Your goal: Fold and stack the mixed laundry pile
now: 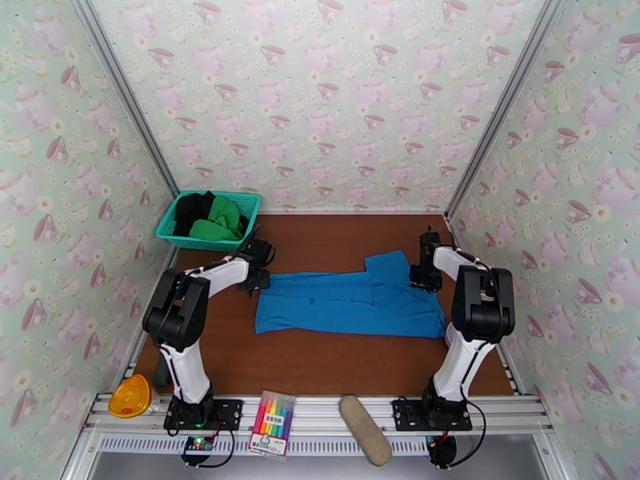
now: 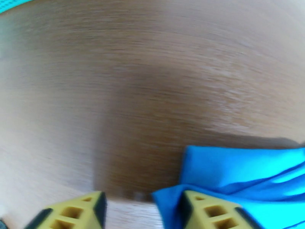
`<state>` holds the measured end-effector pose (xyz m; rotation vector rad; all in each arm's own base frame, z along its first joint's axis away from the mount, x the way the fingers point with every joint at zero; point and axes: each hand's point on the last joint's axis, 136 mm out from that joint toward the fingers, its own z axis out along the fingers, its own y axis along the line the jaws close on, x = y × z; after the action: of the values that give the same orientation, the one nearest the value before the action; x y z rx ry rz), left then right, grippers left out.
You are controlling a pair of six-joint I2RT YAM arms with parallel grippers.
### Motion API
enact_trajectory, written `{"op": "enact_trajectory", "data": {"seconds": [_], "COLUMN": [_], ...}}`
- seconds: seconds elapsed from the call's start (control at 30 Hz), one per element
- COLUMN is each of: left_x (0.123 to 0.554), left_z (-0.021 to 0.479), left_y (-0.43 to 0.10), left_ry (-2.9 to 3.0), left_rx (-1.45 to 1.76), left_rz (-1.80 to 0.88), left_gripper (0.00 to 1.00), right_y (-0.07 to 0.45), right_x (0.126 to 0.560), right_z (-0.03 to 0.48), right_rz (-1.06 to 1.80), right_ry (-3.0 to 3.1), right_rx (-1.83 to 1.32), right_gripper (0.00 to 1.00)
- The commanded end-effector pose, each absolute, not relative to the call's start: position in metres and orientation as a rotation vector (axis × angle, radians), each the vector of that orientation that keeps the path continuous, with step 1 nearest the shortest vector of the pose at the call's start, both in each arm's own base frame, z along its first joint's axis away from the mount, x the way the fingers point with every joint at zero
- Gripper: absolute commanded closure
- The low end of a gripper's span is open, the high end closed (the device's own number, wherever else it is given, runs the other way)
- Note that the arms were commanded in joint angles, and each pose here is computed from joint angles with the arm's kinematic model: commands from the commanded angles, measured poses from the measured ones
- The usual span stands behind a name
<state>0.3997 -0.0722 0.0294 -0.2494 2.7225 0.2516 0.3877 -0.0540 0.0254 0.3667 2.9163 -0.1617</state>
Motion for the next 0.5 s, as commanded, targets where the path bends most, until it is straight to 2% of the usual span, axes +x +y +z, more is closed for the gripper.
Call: {"op": "enact_trajectory", "data": {"seconds": [0.0,0.13,0.2,0.47], "left_x": [0.404,0.413,0.418,0.429], "left_z": [0.042,0.062,0.078,0.138], "left_y": [-0.054,-0.055,-0.060,-0.074], "left_ry": [2.693,2.652,2.620,2.525], "left_rx": [-0.266,-0.272,-0.276,-0.224], "left_rz": [0.408,0.395,0.349,0.235], "left_gripper": [0.16,0.03,0.00,0.00], "right_y": [-0.049,-0.036,-0.029,-0.016], "right_x": [0.404,0.431,0.447,0.497], "right_z": [0.062,0.089,0.091,0.051], "right_rz": [-0.084,0.046,0.109,0.225], "right_ry": [2.822,2.759,2.757,2.813], "right_rx": [0.351,0.318,0.306,0.318], "right_gripper": [0.65,0.59,0.47,0.51]}}
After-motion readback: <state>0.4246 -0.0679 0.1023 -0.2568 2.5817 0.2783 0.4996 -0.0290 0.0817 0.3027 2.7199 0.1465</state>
